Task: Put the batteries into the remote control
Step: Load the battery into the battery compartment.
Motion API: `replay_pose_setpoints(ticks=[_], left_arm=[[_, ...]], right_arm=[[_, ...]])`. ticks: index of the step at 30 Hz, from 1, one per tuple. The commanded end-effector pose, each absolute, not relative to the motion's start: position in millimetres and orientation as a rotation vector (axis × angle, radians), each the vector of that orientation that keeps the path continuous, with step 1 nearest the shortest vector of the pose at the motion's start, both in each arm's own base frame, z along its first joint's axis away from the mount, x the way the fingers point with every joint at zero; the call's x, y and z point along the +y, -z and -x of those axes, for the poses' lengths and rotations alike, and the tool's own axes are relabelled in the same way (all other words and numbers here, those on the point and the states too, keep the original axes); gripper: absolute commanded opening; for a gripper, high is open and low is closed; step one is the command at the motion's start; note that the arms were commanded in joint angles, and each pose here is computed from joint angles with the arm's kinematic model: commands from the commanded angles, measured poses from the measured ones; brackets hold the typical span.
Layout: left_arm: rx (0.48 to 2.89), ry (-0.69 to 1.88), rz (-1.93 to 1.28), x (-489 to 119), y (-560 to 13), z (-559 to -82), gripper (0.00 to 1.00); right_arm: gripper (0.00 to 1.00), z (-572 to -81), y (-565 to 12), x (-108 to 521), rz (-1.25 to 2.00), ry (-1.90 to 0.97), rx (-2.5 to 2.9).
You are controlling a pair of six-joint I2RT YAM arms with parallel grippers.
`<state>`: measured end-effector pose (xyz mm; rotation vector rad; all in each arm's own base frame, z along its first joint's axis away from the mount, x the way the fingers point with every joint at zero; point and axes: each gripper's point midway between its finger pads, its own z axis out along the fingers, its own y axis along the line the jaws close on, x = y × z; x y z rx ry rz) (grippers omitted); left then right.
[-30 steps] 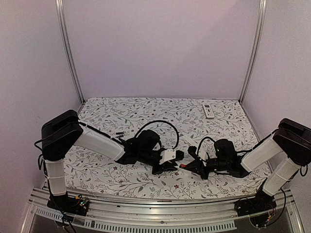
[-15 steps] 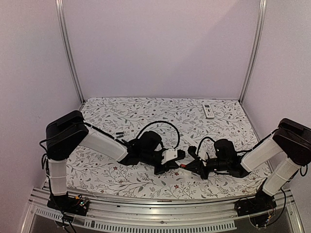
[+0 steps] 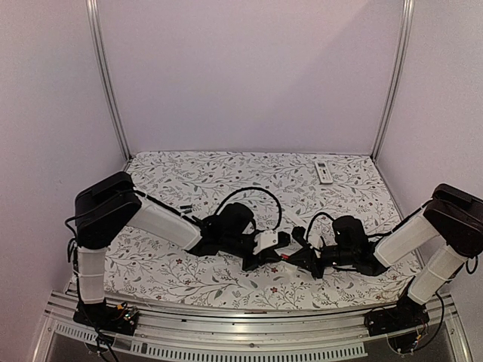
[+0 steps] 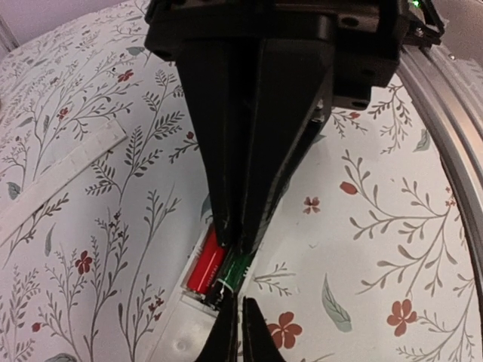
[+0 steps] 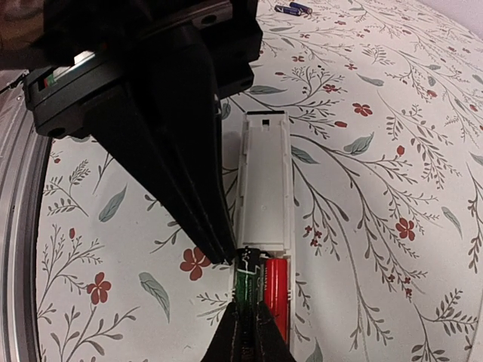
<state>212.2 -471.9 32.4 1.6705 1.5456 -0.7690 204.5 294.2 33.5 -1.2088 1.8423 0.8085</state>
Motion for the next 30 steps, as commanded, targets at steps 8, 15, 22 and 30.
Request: replay_pose_setpoints(ticks=[8,15,22,30], left_arm=[[1.9,0.957,-1.295,-464,-57,-222,0.12],[1.882,0.899,-1.139,-477,-57,-210,0.21],[1.866,0.87,-0.996,-482,-64,-228,0.18],[1.91,0.844,-0.984,-485,-54,-230,0.14]], right_arm=[[0.07,-197,-12,285,1.214,-0.794,1.961],[0.07,-198,-11,286,1.212,-0.796,1.961],[0.07,-199,-13,286,1.199,-0.797,1.951],[0.07,-199,-12,286,1.201,-0.792,1.951]])
